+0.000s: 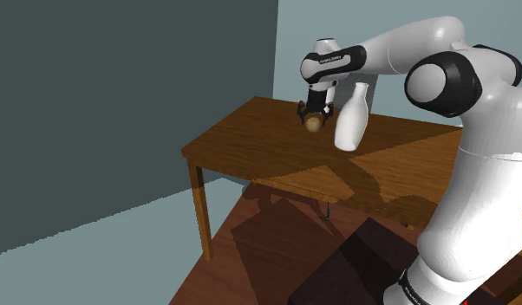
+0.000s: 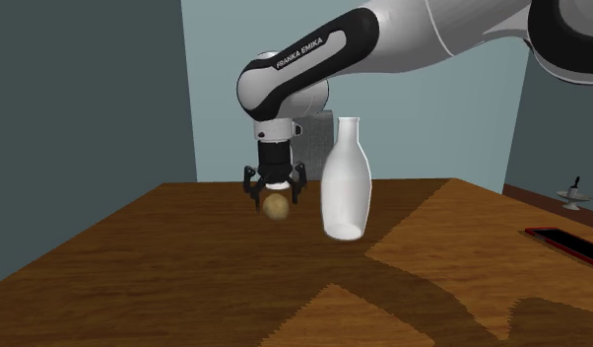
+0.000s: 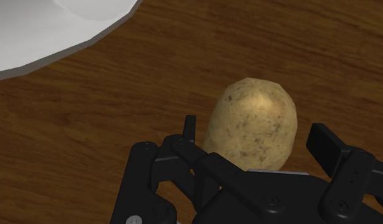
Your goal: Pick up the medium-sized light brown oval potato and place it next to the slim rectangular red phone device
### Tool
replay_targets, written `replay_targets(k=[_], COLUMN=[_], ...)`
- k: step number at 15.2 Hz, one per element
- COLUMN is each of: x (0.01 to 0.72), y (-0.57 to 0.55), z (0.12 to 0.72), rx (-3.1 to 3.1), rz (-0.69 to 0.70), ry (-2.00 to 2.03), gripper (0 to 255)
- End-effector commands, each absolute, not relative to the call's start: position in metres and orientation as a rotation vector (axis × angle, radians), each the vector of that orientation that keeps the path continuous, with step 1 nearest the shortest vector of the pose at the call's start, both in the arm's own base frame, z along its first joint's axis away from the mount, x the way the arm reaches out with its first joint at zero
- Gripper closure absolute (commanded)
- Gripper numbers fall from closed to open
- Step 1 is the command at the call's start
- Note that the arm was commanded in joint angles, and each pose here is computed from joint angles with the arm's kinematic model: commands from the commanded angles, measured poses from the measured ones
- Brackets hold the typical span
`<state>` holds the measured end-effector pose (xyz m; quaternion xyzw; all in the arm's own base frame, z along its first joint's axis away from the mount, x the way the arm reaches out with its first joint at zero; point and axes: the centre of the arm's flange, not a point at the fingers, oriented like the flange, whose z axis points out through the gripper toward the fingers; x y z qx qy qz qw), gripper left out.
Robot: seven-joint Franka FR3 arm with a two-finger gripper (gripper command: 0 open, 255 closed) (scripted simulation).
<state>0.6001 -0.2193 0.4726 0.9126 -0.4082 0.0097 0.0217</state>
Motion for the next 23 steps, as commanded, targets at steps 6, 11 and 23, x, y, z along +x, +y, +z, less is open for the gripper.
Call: replay_targets(k=[6,11,23], x=[0.6,0.6,0.6], y=[-0.219,-0.219,-0.219], z=[0.46,0.46,0.481], rx=[2.828,2.828,2.828], rz=[0.031,0.031,0.031], ry=[-1.266,-1.266,-1.266], gripper=[0,255,255])
